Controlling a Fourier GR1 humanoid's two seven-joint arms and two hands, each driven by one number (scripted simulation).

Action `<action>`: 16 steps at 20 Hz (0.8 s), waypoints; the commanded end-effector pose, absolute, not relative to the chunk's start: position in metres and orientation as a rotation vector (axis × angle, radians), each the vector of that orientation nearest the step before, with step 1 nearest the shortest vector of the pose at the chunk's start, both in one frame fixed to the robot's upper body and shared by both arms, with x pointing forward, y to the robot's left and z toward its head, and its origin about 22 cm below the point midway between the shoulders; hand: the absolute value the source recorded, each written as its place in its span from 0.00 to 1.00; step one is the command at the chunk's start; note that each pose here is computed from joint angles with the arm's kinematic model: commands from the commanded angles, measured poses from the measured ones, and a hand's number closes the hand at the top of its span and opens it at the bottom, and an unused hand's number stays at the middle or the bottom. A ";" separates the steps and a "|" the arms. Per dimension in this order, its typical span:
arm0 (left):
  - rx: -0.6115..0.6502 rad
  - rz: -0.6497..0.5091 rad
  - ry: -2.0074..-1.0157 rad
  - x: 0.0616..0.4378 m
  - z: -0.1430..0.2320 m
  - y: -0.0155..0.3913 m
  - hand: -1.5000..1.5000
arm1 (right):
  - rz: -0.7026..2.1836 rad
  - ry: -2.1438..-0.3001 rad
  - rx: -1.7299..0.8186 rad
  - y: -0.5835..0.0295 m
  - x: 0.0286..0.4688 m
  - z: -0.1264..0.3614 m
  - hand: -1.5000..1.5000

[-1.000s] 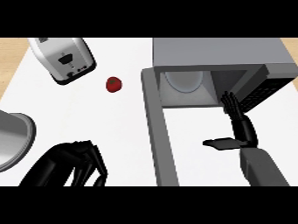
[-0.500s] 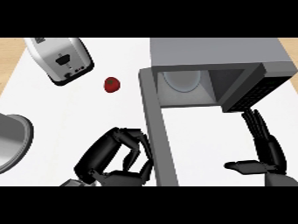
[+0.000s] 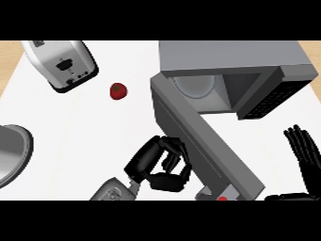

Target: Pick up the milk, place it into the microwave and close the microwave

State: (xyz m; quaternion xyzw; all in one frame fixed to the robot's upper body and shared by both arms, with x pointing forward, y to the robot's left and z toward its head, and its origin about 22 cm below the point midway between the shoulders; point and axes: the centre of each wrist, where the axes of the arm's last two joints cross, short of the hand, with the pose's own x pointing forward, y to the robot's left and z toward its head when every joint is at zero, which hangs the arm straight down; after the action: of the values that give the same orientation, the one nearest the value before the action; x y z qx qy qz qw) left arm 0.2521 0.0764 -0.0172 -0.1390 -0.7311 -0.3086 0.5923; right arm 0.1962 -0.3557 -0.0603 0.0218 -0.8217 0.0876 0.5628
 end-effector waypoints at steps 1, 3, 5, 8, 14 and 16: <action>-0.244 -0.712 -1.758 0.255 -0.042 0.058 1.00 | 0.225 -1.981 0.191 -0.341 0.210 -0.037 0.00; -0.267 -0.668 -1.759 0.244 -0.062 0.058 1.00 | 0.213 -2.021 0.193 -0.368 0.190 -0.030 0.00; -0.247 -0.653 -1.773 0.259 -0.050 0.048 1.00 | 0.202 -2.036 0.234 -0.357 0.201 -0.012 0.00; -0.240 -0.651 -1.749 0.273 -0.048 0.044 1.00 | 0.252 -2.039 0.273 -0.353 0.193 0.000 0.00; -0.277 -0.642 -1.728 0.275 -0.043 0.030 1.00 | 0.317 -2.074 0.323 -0.353 0.195 0.034 0.00; -0.297 -0.583 -1.779 0.275 -0.038 0.026 1.00 | 0.316 -2.047 0.367 -0.341 0.197 0.032 0.00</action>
State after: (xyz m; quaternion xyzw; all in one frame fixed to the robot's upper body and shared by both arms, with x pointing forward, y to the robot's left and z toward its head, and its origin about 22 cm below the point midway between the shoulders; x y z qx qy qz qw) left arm 0.2723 0.0350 -0.0437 -0.1207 -0.7503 -0.2688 0.5918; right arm 0.1945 -0.3462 0.0193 0.1221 -0.8464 0.1139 0.5058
